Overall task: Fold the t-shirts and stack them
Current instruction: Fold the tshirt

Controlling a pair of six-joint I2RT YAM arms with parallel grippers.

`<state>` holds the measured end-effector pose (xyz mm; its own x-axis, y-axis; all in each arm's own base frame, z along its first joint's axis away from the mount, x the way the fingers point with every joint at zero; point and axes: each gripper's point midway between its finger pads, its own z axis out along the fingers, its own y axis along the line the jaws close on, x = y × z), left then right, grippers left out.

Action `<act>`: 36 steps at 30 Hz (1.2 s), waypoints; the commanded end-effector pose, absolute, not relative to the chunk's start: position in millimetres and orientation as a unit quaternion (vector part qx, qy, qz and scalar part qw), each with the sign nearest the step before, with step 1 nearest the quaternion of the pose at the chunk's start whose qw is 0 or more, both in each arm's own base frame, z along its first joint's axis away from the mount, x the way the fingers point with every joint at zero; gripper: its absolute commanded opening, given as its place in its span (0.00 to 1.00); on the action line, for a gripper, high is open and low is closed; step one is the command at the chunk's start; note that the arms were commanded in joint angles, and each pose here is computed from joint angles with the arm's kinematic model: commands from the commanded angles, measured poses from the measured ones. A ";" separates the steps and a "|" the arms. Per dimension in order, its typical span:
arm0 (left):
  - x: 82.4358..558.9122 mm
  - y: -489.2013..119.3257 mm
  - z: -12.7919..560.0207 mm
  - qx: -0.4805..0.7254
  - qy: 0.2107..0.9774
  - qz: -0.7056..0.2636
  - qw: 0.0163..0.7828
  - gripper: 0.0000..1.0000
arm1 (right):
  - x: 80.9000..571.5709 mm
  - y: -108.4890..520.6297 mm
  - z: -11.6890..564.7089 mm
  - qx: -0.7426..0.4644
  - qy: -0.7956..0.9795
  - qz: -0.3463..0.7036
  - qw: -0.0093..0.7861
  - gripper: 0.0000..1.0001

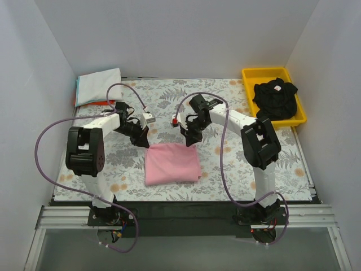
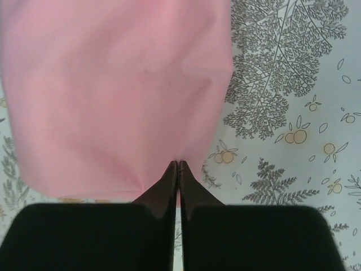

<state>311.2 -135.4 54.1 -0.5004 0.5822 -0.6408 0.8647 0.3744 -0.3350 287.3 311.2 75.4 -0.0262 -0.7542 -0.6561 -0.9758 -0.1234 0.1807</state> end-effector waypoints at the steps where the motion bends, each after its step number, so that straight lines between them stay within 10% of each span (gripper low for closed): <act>1: 336.2 -124.5 39.0 0.428 0.823 -0.303 0.220 0.01 | 308.8 311.7 51.7 -0.664 0.661 0.310 0.163 0.01; 9: 384.2 -116.9 29.7 0.373 0.857 -0.271 0.230 0.12 | 382.2 308.2 64.9 -0.588 0.730 0.265 0.226 0.13; 12: 411.2 -112.9 42.0 0.309 0.881 -0.261 0.247 0.27 | 404.3 306.3 83.5 -0.551 0.751 0.262 0.253 0.69; 13: 425.4 -110.0 58.6 0.294 0.879 -0.264 0.267 0.30 | 414.6 308.1 101.7 -0.525 0.762 0.266 0.269 0.72; 18: 413.9 -123.9 130.4 0.240 0.866 -0.323 0.298 0.89 | 419.5 290.1 175.7 -0.454 0.772 0.306 0.323 0.78; 22: 356.4 -152.9 190.6 0.210 0.831 -0.422 0.294 0.89 | 336.4 309.4 203.0 -0.421 0.740 0.455 0.262 0.98; 26: 275.7 -188.6 185.0 0.141 0.812 -0.543 0.163 0.90 | 226.2 333.6 178.0 -0.357 0.738 0.564 0.104 0.98; 36: 196.0 -221.8 108.3 0.010 0.810 -0.581 -0.079 0.92 | 173.3 341.5 96.9 -0.268 0.760 0.588 -0.071 0.98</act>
<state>199.9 -222.2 116.4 -0.9900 0.1367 -0.0344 0.0795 0.3393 -0.9373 169.4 344.4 109.3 -0.7997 -0.5131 -0.3118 -0.4420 0.1516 0.8841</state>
